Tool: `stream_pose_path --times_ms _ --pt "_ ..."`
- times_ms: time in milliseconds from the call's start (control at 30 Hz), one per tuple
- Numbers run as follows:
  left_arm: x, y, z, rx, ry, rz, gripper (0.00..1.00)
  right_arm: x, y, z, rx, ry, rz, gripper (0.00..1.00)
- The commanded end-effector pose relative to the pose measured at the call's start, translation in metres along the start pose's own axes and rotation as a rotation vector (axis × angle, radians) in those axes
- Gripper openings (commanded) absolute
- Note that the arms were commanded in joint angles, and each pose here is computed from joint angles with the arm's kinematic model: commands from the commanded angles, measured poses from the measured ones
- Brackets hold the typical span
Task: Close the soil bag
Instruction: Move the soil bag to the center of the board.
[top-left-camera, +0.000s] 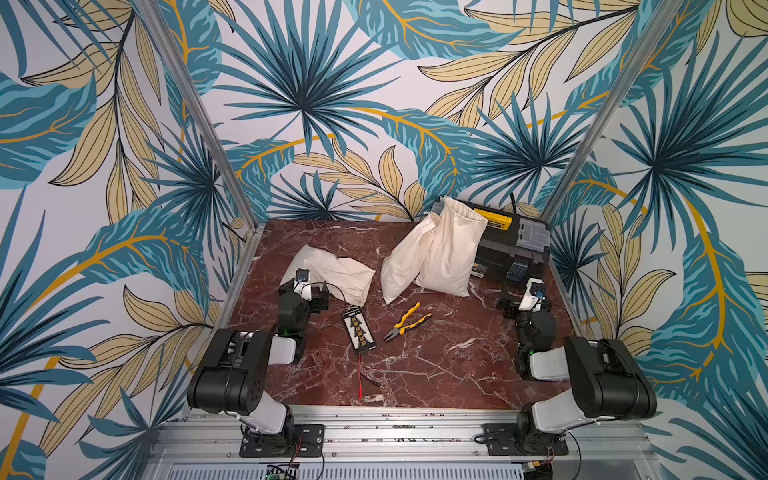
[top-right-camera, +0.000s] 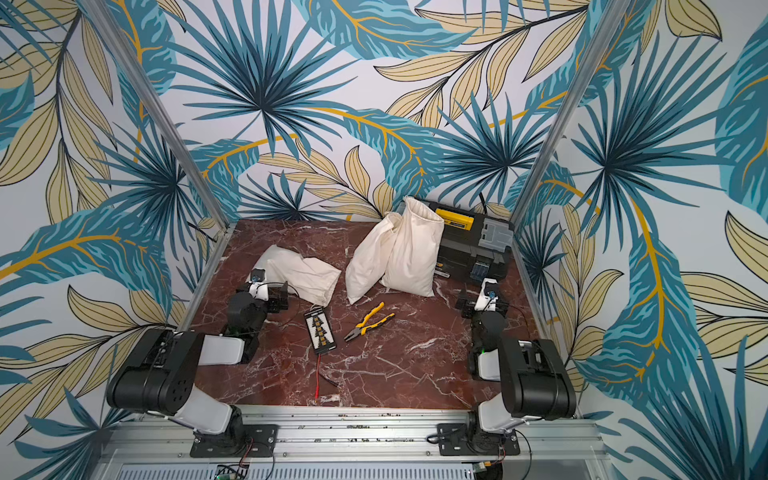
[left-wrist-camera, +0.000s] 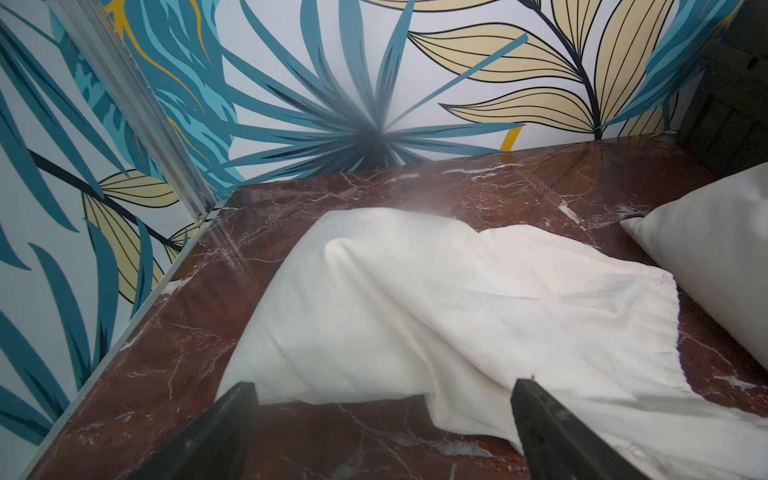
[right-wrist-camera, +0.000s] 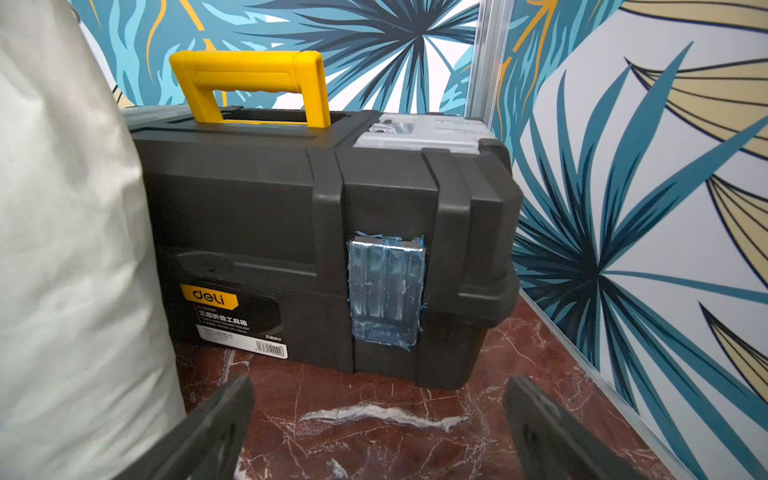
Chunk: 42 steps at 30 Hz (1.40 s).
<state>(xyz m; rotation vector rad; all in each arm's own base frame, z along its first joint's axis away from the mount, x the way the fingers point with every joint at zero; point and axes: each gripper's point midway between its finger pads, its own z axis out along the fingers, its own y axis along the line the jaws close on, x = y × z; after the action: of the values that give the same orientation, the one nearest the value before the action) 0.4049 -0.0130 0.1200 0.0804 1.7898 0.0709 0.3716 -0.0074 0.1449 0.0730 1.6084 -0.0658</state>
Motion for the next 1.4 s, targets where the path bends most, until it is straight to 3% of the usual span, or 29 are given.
stream_pose_path --times_ms 0,400,600,733,867,1033,1200,1367 --pt "0.003 0.002 0.0 -0.005 0.007 0.004 1.0 -0.006 0.002 0.001 -0.01 -0.018 0.004 0.99" --pt "-0.005 0.002 -0.003 0.003 -0.009 -0.001 1.0 -0.007 0.007 -0.002 -0.042 -0.027 -0.012 0.99" --pt "-0.053 0.001 -0.034 0.024 -0.074 -0.015 1.0 -0.034 0.014 0.007 -0.072 0.035 0.006 0.99" --pt "-0.092 -0.023 -0.053 0.162 -0.082 -0.097 1.0 -0.077 0.026 0.008 -0.138 0.055 0.036 0.99" --pt "-0.111 -0.066 -0.061 0.29 0.007 -0.192 1.0 -0.132 0.046 0.02 -0.241 0.044 0.031 0.99" --pt "-0.132 -0.163 -0.083 0.552 0.039 -0.152 1.0 -0.167 0.083 0.052 -0.428 0.082 0.025 0.99" --pt "-0.133 -0.252 -0.099 0.781 0.06 -0.139 1.0 -0.167 0.125 0.086 -0.617 0.137 0.014 0.99" --pt "-0.115 -0.32 -0.093 0.906 0.12 -0.138 1.0 -0.159 0.164 0.103 -0.739 0.154 -0.024 0.99"
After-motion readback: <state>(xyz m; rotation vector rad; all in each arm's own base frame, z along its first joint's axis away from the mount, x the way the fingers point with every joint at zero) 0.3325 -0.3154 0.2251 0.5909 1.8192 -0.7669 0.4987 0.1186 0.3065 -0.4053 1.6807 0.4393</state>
